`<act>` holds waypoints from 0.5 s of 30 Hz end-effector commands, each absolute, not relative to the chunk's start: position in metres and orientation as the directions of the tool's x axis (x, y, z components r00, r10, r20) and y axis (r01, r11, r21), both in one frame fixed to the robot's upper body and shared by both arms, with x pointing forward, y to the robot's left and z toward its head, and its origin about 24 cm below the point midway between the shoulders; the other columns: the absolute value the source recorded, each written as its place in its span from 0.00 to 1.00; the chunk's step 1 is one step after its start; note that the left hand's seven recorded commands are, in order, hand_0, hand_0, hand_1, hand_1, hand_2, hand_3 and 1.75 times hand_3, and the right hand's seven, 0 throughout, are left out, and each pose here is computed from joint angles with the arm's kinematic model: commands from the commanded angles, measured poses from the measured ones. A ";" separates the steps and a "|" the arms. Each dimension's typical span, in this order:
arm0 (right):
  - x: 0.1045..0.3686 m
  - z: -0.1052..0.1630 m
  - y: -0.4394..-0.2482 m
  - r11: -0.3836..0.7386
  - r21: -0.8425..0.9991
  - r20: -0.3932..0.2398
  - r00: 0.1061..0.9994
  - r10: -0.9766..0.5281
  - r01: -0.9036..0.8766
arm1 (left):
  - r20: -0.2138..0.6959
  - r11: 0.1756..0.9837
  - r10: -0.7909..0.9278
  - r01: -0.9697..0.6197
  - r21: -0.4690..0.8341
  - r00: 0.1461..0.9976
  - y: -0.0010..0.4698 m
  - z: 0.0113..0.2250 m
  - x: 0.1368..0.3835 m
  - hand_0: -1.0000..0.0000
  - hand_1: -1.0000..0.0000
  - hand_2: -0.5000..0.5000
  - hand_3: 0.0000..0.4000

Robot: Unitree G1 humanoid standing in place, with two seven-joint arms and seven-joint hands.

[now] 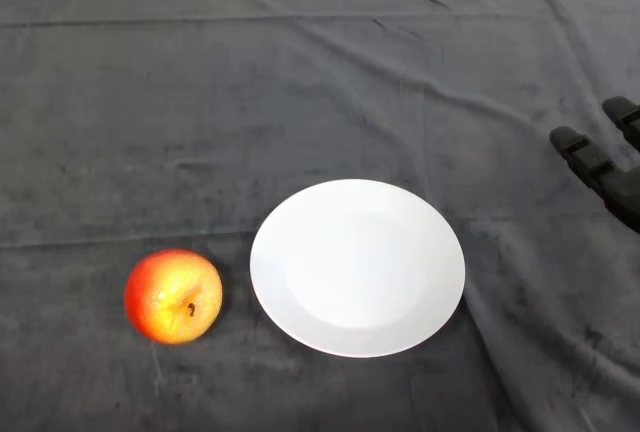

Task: Move the apple to the plate

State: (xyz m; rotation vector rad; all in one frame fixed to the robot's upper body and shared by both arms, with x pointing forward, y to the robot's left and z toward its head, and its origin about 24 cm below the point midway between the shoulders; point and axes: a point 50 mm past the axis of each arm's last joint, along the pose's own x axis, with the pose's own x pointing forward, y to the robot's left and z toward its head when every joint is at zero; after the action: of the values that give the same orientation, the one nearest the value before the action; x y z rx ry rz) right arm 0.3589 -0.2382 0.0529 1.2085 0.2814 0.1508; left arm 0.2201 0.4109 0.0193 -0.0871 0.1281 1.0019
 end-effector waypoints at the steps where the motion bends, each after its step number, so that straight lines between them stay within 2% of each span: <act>1: 0.366 0.074 -0.248 0.359 0.933 -0.065 0.969 0.240 -0.027 | -0.187 0.546 0.825 -0.837 0.021 0.534 0.415 0.015 0.214 1.00 1.00 0.50 0.00; 15: 0.366 0.074 -0.248 0.359 0.933 -0.065 0.969 0.240 -0.027 | -0.186 0.551 0.822 -0.835 0.014 0.539 0.415 0.015 0.214 1.00 1.00 0.50 0.00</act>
State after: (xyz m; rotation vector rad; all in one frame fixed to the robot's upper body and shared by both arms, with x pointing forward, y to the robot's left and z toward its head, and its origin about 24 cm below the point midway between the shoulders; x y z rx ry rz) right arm 0.3589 -0.2382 0.0529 1.2086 0.2814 0.1508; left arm 0.2203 0.4109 0.0194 -0.0887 0.1271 0.9954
